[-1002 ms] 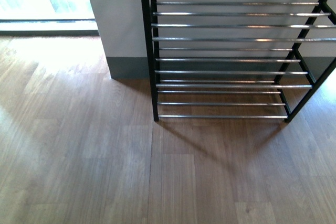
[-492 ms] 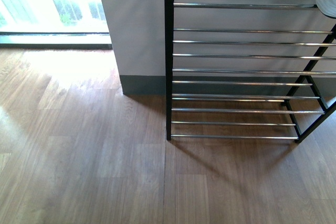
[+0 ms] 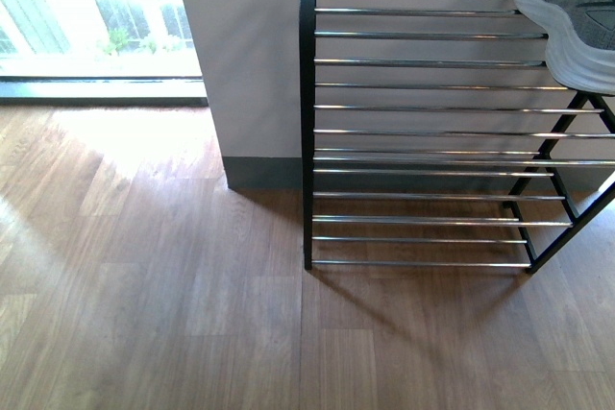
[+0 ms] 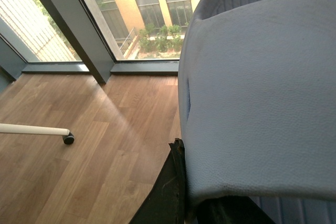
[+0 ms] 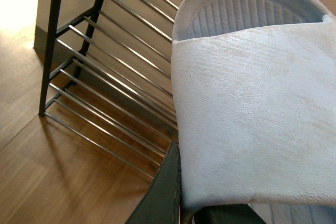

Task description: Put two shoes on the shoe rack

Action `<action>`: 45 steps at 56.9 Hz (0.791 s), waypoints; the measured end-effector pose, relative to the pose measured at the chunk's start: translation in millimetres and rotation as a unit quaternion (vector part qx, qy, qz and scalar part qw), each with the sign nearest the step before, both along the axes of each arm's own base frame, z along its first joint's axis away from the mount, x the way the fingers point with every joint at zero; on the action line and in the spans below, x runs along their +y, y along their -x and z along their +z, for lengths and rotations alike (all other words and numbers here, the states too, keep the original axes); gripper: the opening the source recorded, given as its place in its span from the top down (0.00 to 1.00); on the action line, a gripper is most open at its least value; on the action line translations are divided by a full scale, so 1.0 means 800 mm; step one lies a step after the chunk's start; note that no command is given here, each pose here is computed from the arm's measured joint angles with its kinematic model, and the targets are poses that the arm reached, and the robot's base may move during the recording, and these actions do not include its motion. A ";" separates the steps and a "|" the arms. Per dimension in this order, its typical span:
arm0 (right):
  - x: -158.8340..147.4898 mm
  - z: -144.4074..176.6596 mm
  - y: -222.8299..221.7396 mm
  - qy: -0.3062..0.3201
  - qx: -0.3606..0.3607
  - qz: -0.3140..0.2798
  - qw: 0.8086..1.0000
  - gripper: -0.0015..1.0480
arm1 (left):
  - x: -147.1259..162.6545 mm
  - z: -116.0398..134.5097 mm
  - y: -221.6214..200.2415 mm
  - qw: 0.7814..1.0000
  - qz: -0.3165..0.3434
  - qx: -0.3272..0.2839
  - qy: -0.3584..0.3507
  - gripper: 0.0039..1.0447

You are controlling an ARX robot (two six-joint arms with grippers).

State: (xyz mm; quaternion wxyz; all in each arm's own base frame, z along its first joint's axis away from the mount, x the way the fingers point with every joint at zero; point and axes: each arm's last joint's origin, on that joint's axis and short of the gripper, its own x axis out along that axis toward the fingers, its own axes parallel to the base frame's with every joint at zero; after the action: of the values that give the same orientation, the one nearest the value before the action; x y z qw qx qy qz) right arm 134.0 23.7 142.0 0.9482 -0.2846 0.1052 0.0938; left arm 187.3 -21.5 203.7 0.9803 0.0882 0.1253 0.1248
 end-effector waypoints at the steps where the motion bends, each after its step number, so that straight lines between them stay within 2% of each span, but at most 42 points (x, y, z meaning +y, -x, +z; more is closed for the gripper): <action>1: 0.000 0.000 0.000 0.000 0.000 0.000 1.000 0.98 | 0.000 0.000 0.000 1.000 0.000 0.000 0.000 0.99; 28: 0.000 0.000 0.000 -0.005 -0.002 0.002 1.000 0.98 | 0.000 0.000 0.000 1.000 0.000 0.000 0.000 0.99; 33: 0.002 0.007 -0.005 -0.072 -0.022 0.015 0.997 0.98 | 0.000 0.000 0.000 1.000 0.000 0.000 0.000 0.99; 40: 0.019 0.021 -0.027 -0.186 0.003 -0.021 0.982 0.98 | 0.000 0.000 0.000 1.000 0.000 0.000 0.000 0.99; 45: 0.035 0.036 -0.047 -0.222 0.001 -0.023 0.975 0.98 | 0.000 0.000 0.000 1.000 0.000 0.000 0.000 0.99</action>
State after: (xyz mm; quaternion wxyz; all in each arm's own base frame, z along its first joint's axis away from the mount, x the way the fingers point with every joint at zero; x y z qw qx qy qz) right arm 171.9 51.3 170.7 0.9896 -0.0639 0.0890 0.0929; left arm 187.3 -21.5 203.7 0.9803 0.0882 0.1255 0.1248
